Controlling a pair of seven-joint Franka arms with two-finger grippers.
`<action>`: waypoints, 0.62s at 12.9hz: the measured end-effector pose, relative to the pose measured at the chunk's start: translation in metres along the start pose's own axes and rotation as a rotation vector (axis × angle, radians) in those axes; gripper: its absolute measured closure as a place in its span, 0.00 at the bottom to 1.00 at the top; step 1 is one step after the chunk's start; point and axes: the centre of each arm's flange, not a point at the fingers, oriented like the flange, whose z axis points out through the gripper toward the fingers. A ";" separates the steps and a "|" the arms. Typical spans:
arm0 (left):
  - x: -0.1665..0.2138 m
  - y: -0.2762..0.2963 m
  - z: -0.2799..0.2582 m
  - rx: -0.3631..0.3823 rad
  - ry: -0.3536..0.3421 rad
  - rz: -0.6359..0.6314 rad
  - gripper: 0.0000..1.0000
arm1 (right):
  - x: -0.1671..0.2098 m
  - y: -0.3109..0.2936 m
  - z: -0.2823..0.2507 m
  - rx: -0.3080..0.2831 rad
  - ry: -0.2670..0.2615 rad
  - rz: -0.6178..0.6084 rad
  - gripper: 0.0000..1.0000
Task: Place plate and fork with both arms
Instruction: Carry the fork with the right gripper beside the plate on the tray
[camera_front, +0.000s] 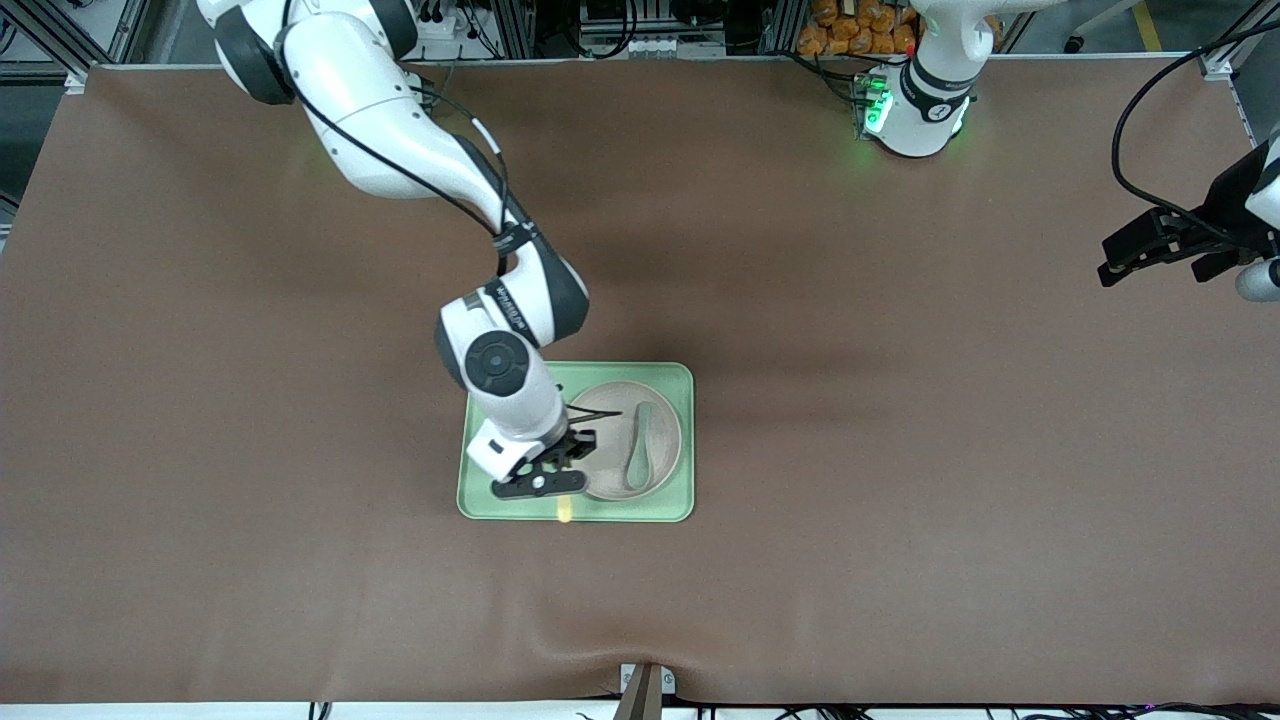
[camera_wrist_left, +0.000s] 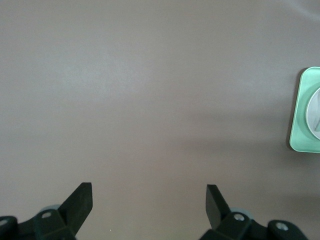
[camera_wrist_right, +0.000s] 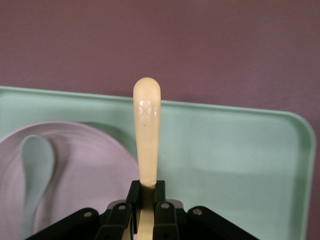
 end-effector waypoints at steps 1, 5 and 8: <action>0.000 0.000 0.001 0.000 -0.001 0.000 0.00 | 0.002 0.018 0.001 -0.007 -0.011 -0.010 0.86; -0.006 0.009 -0.001 0.002 -0.008 0.017 0.00 | -0.016 0.044 0.026 -0.019 -0.035 -0.011 0.86; -0.011 0.021 0.001 0.005 -0.016 0.039 0.00 | -0.042 0.060 0.051 -0.013 -0.008 0.001 0.86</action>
